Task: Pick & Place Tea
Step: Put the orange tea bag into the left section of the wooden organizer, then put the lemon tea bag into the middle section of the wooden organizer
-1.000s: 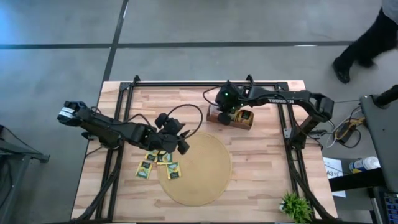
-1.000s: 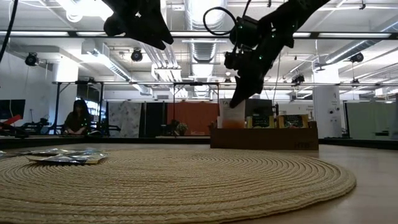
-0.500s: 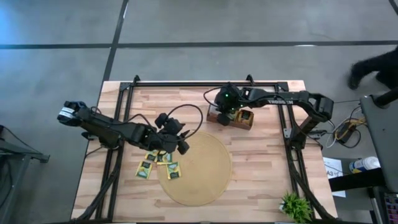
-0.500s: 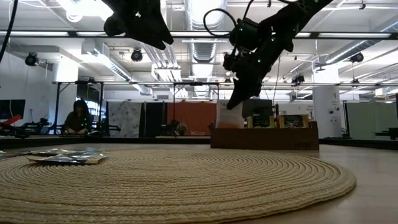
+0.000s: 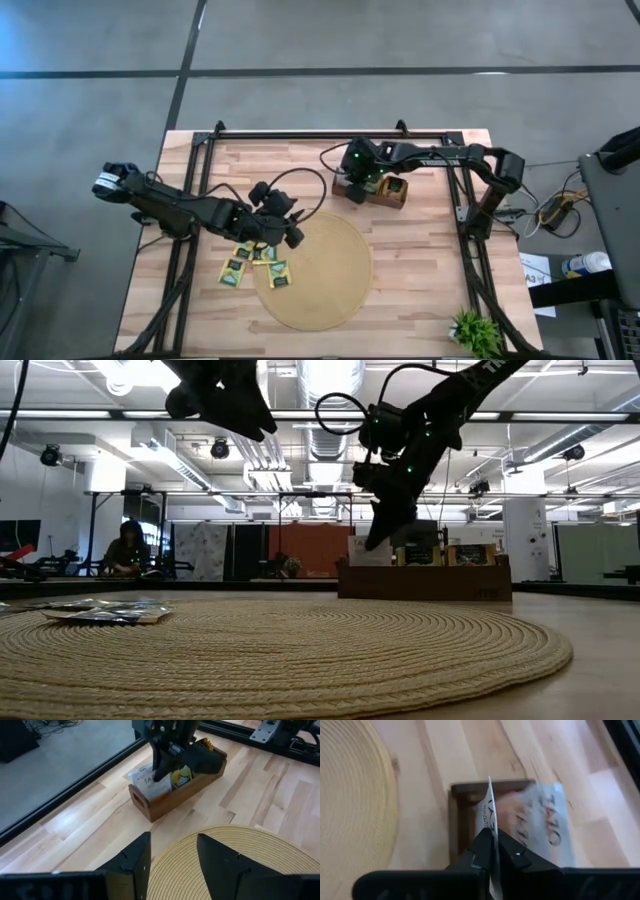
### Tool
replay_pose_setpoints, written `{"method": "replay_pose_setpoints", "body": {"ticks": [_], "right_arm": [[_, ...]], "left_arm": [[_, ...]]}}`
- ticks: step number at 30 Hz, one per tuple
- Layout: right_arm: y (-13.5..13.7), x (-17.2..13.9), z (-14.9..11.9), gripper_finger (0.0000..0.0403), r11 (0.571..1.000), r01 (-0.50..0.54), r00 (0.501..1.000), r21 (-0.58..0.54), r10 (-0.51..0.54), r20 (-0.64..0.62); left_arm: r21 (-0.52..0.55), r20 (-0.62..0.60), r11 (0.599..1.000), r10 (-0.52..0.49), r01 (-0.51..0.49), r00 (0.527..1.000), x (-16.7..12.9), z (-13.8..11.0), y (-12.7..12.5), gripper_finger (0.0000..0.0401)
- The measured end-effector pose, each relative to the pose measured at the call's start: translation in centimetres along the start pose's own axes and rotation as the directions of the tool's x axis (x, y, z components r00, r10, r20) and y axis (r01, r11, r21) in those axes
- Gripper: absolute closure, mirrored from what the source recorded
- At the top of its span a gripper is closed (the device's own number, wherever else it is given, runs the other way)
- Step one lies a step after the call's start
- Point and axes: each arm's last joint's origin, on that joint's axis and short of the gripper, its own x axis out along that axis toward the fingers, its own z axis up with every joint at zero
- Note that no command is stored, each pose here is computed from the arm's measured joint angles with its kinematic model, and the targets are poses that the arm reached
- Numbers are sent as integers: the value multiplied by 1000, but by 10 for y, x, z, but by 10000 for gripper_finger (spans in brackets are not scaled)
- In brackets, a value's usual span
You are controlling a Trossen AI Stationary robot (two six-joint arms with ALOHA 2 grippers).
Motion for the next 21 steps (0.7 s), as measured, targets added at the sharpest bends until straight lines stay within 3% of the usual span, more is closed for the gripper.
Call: {"method": "replay_pose_setpoints", "body": {"ticks": [10, 15, 21], "right_arm": [[3, -4, -2, 289, 1000, 5, 999, -4, -5, -47], [9, -24, 9, 264, 1000, -5, 1000, -22, 5, 27], [27, -54, 20, 261, 996, -32, 992, -78, 41, 122]], "left_arm": [[4, -63, 1000, 5, -4, 998, 0, -6, 3, 247], [9, -212, 998, -56, 59, 976, -3, -14, 7, 247], [-62, -413, 998, -16, -11, 911, -6, -33, 19, 247]]}}
